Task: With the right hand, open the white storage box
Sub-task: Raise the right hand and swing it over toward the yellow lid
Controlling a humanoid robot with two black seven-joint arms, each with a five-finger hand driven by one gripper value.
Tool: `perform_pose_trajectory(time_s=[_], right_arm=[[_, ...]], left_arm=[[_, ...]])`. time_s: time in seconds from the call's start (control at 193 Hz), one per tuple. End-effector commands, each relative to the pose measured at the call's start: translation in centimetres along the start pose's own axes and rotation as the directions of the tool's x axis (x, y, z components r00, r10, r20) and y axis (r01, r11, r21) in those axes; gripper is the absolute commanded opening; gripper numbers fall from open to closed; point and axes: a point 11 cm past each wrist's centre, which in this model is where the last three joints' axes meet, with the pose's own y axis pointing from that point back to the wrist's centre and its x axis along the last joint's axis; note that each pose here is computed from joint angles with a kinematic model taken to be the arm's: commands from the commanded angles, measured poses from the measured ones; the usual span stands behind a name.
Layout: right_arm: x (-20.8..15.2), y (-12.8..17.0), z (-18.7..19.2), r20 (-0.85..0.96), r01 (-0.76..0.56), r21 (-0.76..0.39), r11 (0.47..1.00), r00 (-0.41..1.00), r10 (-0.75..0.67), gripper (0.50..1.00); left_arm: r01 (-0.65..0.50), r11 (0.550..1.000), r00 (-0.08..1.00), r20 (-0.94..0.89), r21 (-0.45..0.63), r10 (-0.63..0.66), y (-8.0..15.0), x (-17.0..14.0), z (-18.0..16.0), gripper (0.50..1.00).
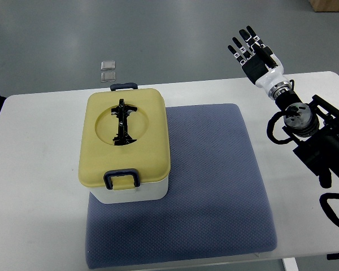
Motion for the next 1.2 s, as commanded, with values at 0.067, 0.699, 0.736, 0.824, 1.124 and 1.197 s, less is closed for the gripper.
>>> perform_pose_trajectory(time_s=[0.067, 0.699, 0.736, 0.824, 1.124, 1.197], right_arm=[[0.2, 0.1, 0.1, 0.002, -0.004, 0.001, 1.000, 1.000, 0.004, 0.940], [-12.1, -4.7, -5.6, -0.574, 0.254, -0.214, 0.943, 0.749, -0.332, 0.940], [-14.1, -5.1, -5.5, -0.668, 0.266, -0.283, 0.921, 0.635, -0.389, 0.940], [-18.0, -5.8, -4.4, -0.802, 0.254, -0.409, 0.876, 0.357, -0.478, 0.940], [-24.8, -4.5, -0.2, -0.645, 0.078, -0.684, 0.725, -0.529, -0.552, 0.940], [-25.2, -3.1, 1.4, -0.519, 0.035, -0.745, 0.666, -0.657, -0.546, 0.940]], left_arm=[[0.001, 1.000, 1.000, -0.002, 0.000, -0.001, 0.0, 0.0, 0.0, 1.000], [0.027, 1.000, 1.000, 0.003, -0.005, -0.027, 0.0, -0.9, 0.2, 1.000], [0.027, 1.000, 1.000, 0.004, -0.004, -0.027, 0.0, -0.9, 0.2, 1.000], [0.037, 0.999, 0.999, 0.005, -0.005, -0.037, 0.0, -1.2, 0.2, 1.000], [0.048, 0.999, 0.999, 0.005, -0.005, -0.048, 0.0, -1.4, 0.2, 1.000], [0.048, 0.999, 0.999, 0.004, -0.007, -0.048, 0.1, -1.4, 0.3, 1.000]])
